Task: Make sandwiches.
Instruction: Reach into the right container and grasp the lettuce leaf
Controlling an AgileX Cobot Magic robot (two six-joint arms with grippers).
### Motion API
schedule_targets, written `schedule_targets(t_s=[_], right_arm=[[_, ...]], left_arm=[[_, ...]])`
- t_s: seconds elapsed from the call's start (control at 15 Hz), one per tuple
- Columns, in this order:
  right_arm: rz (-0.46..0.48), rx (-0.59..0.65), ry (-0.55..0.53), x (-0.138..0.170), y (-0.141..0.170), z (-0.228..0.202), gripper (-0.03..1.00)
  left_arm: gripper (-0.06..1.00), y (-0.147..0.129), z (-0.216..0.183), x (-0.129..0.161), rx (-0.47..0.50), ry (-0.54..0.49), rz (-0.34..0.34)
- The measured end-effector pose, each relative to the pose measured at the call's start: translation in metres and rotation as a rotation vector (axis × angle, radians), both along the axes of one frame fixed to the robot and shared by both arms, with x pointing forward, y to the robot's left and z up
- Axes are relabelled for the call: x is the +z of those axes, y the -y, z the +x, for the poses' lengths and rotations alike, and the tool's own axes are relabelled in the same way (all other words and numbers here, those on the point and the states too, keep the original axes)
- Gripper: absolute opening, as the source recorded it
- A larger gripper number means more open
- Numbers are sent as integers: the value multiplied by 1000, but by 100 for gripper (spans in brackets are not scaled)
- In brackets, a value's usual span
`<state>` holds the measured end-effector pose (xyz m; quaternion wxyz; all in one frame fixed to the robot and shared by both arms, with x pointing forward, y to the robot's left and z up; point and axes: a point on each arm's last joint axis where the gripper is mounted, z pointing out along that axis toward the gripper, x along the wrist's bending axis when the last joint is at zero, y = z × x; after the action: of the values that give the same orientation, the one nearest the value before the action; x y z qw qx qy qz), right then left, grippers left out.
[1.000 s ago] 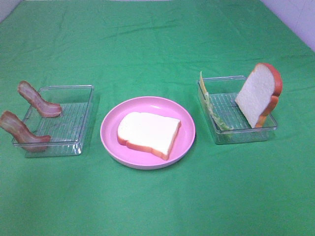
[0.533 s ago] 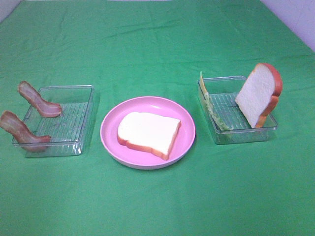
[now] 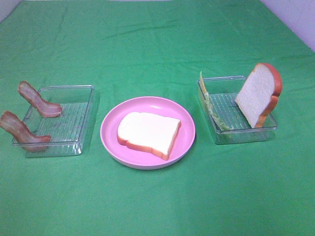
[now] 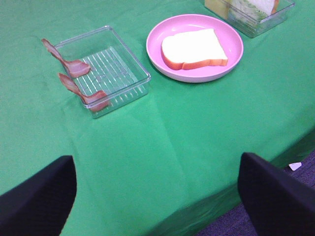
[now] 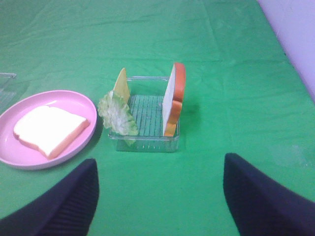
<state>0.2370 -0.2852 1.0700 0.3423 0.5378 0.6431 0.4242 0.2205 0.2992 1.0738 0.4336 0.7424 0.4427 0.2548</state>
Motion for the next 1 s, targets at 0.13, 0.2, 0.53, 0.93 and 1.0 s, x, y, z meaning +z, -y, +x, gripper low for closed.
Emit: schedule_targets(t_s=[0.13, 0.2, 0.53, 0.93, 1.0], right_arm=[[11, -19, -55, 8, 0, 38, 68], [13, -21, -84, 8, -1, 47, 68], [29, -28, -338, 24, -4, 140, 68], [73, 72, -746, 12, -19, 260, 68], [84, 97, -795, 8, -22, 274, 68]], left_arm=[[84, 0, 0, -17, -5, -11, 18], [84, 0, 0, -18, -5, -11, 18], [83, 2, 9, -20, 13, 50, 1], [83, 2, 11, -21, 17, 57, -4], [83, 2, 11, -21, 17, 57, -4]])
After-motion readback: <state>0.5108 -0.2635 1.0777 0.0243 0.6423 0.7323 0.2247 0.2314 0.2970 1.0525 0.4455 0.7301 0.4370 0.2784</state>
